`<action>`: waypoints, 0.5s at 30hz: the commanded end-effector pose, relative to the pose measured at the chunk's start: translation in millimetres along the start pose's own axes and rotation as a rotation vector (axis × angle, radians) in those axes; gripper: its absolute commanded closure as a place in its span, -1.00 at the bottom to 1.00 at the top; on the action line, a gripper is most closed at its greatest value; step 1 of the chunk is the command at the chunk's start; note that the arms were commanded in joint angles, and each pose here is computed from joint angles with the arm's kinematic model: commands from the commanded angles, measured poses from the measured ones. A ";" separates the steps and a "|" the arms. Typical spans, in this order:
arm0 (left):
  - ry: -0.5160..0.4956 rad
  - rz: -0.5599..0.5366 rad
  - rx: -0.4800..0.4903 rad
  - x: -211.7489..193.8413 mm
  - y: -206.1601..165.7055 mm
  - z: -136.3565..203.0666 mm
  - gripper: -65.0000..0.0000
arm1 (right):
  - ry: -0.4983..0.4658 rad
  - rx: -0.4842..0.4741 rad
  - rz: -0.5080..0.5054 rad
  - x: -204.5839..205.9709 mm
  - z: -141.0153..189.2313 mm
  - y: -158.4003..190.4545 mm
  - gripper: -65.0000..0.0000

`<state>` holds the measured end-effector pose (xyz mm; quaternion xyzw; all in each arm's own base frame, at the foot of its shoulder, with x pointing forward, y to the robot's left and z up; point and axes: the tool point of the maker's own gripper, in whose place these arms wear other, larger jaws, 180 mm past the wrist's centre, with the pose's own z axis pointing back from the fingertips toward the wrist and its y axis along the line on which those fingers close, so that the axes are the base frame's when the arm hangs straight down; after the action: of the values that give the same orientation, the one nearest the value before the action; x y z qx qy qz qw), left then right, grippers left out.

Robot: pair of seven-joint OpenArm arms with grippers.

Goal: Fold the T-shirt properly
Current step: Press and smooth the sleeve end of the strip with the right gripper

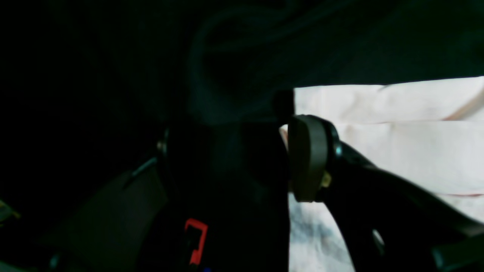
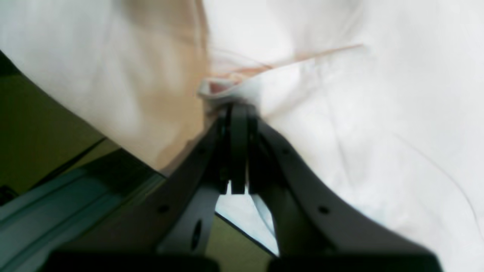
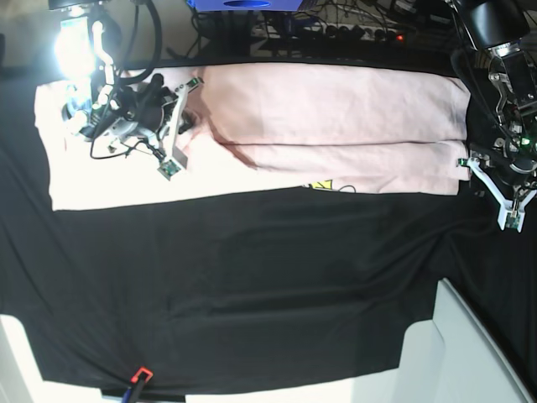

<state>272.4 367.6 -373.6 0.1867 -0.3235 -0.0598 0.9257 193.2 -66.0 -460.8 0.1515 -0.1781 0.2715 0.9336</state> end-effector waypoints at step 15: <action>-0.038 0.005 0.016 10.9 7.5 3.6 -0.18 | -0.094 -0.245 0.078 46.7 84.1 -48.2 1.00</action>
<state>271.0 366.4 -375.2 0.1825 -0.3239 -0.0571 0.9266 232.8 -106.4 -378.6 0.0603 -0.2585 0.2760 0.9238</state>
